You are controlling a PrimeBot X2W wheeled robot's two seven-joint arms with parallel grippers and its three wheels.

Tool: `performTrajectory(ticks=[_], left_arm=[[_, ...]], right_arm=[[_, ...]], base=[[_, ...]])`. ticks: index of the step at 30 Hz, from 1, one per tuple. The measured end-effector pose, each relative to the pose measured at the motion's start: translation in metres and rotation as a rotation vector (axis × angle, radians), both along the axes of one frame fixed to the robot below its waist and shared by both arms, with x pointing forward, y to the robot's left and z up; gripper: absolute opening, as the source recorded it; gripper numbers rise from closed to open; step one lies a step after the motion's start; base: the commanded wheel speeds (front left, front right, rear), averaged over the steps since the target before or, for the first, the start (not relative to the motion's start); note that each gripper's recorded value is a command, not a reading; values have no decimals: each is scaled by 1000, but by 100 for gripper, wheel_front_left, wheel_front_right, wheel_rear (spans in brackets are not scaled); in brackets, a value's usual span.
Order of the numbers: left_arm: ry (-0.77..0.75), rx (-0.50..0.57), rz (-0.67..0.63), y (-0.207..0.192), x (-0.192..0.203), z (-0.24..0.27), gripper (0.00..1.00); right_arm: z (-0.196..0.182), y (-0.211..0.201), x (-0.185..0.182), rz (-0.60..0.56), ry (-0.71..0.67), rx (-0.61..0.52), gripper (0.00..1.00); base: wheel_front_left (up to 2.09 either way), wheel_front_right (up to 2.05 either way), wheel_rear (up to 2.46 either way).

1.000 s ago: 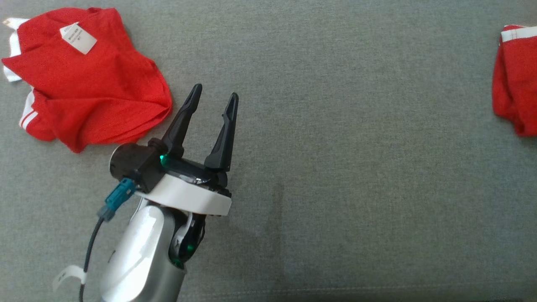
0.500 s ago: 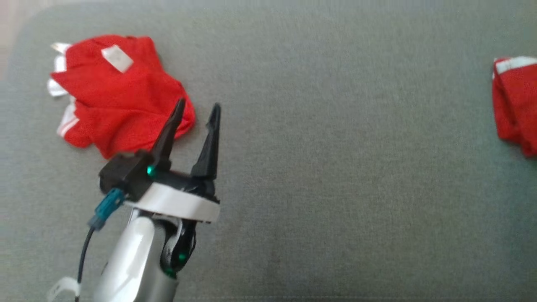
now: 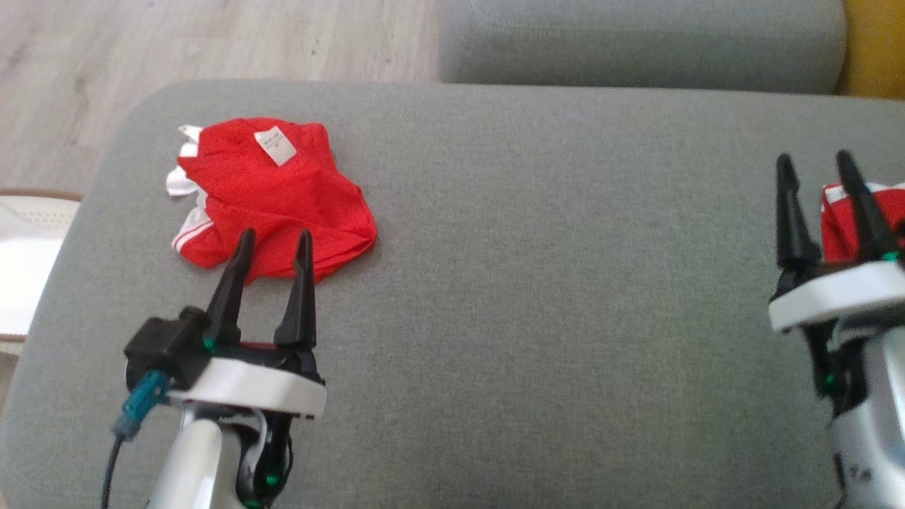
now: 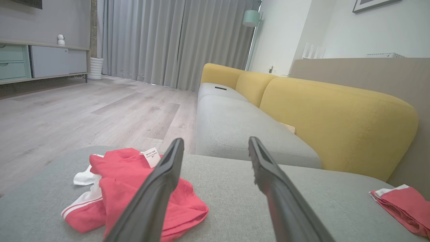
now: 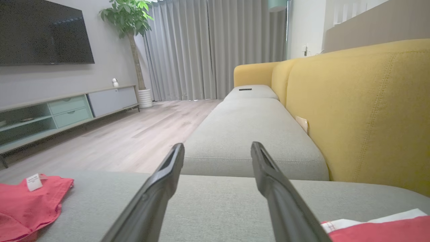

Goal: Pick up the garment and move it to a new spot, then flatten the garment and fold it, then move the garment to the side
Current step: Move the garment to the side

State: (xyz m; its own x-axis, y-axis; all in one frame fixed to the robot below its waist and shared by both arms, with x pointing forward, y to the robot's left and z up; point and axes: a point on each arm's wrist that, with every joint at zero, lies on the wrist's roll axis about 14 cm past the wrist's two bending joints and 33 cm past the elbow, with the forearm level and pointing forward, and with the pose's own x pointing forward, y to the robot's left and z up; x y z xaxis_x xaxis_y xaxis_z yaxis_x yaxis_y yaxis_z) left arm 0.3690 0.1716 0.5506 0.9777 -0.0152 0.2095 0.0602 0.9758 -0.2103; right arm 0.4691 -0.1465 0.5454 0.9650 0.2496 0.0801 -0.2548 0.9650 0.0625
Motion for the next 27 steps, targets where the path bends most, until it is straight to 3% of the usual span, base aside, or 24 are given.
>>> performTrajectory(ticks=[12, 27], left_arm=[[36, -15, 25, 5, -34, -15, 100], [56, -19, 12, -2, -40, -22, 100]], right_arm=[[-16, 31, -65, 5, -5, 180, 100], [-34, 37, -87, 2, 32, 196, 100]], base=[[0, 0, 0], [0, 0, 0]])
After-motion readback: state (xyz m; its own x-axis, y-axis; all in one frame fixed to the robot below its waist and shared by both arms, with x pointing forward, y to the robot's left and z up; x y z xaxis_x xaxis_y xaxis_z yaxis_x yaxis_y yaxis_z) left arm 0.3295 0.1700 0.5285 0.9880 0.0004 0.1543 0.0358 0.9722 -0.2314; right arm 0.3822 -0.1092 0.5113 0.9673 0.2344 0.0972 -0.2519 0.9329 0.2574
